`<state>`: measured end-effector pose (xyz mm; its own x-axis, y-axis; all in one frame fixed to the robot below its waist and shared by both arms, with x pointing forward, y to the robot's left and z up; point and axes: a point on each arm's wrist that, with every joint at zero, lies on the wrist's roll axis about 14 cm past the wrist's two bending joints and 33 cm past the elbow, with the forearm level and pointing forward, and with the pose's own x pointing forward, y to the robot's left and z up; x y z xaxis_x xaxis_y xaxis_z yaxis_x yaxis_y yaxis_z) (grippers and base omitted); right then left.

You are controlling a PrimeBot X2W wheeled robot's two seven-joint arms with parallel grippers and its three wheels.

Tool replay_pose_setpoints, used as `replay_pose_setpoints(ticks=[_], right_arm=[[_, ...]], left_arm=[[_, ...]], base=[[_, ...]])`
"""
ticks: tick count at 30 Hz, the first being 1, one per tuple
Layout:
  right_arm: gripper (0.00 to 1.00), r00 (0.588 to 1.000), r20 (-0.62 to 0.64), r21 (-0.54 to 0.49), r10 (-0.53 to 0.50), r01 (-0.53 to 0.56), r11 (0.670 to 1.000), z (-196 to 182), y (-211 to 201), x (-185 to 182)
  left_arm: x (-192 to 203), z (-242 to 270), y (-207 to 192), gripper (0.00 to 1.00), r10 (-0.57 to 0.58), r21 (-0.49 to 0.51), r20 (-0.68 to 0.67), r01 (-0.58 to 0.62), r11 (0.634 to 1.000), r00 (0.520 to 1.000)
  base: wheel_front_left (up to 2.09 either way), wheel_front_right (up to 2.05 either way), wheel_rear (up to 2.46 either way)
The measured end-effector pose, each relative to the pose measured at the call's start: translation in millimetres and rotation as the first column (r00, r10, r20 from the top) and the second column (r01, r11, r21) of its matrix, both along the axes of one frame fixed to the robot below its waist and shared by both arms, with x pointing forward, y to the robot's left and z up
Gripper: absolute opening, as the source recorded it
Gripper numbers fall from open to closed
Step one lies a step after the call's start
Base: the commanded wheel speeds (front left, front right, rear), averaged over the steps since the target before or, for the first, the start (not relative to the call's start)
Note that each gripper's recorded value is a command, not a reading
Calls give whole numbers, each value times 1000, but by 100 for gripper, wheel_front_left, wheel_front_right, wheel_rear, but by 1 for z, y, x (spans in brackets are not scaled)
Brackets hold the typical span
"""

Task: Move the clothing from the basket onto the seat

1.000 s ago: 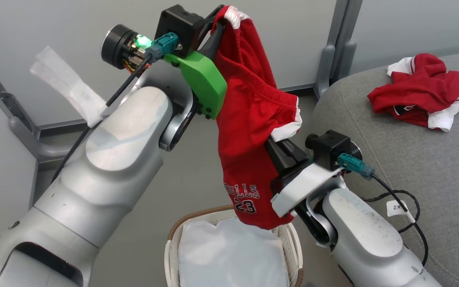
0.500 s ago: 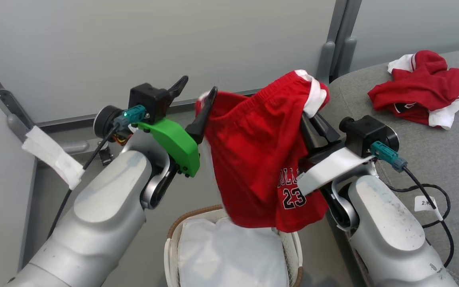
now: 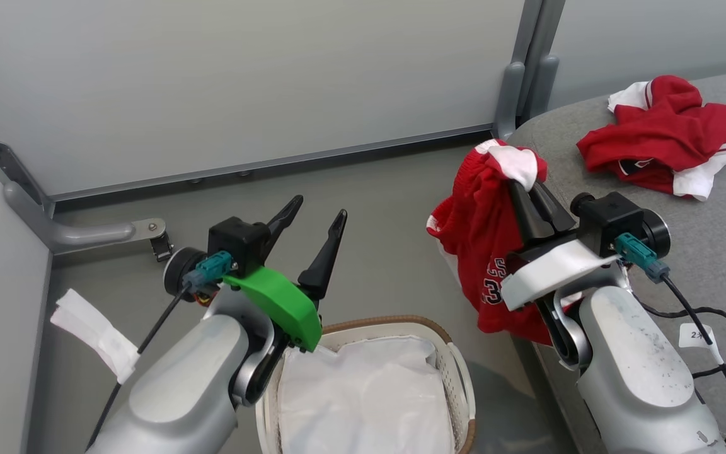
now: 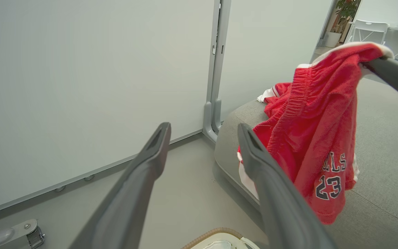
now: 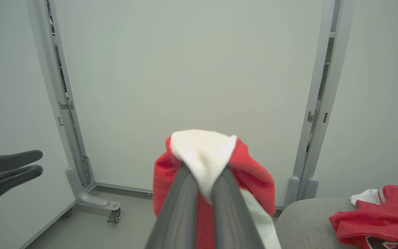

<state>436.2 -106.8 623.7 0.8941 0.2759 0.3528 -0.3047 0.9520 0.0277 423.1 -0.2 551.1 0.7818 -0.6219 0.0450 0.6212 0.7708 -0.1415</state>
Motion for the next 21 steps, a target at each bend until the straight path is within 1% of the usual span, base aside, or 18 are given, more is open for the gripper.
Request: replay_pose_setpoints(ticks=[12, 18, 21], right_arm=[[0, 997, 12, -19, -77, 77, 997, 1, -24, 0], [0, 992, 19, -43, -123, 124, 991, 1, -40, -2], [0, 986, 29, -61, -162, 163, 985, 3, -55, -4]], left_arm=[[-31, -46, -12, 100, -17, -26, -107, 14, 1000, 994], [-42, -58, -27, 100, -64, -7, -117, 63, 998, 991], [-44, -55, -40, 100, -103, -6, -96, 103, 995, 990]], base=[[0, 0, 0], [0, 0, 0], [0, 0, 0]])
